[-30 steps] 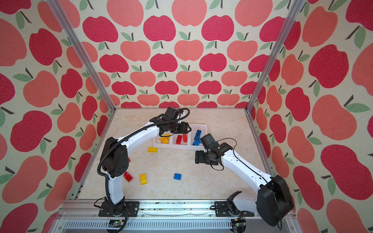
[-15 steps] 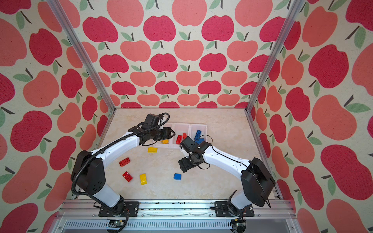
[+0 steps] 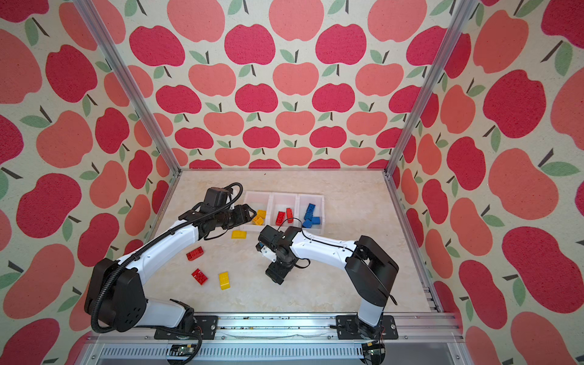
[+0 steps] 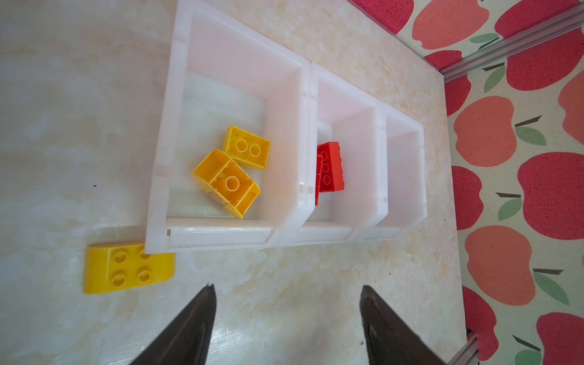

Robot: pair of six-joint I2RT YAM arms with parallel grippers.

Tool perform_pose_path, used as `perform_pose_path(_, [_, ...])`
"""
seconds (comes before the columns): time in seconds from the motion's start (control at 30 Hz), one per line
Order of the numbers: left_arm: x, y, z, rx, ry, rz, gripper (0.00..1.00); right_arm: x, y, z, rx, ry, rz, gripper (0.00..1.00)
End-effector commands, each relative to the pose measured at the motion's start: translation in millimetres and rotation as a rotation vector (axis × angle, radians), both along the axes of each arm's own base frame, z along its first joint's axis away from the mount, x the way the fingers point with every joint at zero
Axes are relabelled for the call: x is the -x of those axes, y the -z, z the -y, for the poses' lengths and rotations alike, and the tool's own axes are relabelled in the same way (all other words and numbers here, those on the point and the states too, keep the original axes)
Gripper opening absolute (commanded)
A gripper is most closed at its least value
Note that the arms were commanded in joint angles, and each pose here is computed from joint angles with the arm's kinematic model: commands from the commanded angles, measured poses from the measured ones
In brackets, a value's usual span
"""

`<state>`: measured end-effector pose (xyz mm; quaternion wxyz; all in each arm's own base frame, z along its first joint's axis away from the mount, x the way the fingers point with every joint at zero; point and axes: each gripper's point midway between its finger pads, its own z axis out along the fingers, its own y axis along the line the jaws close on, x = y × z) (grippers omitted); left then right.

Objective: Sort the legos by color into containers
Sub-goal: 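Close the right gripper on the small blue brick while the left gripper withdraws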

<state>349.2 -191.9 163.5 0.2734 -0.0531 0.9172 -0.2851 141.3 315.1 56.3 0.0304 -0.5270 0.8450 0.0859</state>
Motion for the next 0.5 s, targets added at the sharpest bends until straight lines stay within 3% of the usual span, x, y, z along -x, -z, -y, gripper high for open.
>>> perform_pose_path(0.0, [1,-2,-7,0.007,-0.032,0.012,0.74,-1,4,1,0.054,-0.08,0.016,0.82])
perform_pose_path(0.47, [1,-3,-17,0.02,-0.063,0.016,0.76,-3,24,-9,0.078,-0.145,0.007,0.75])
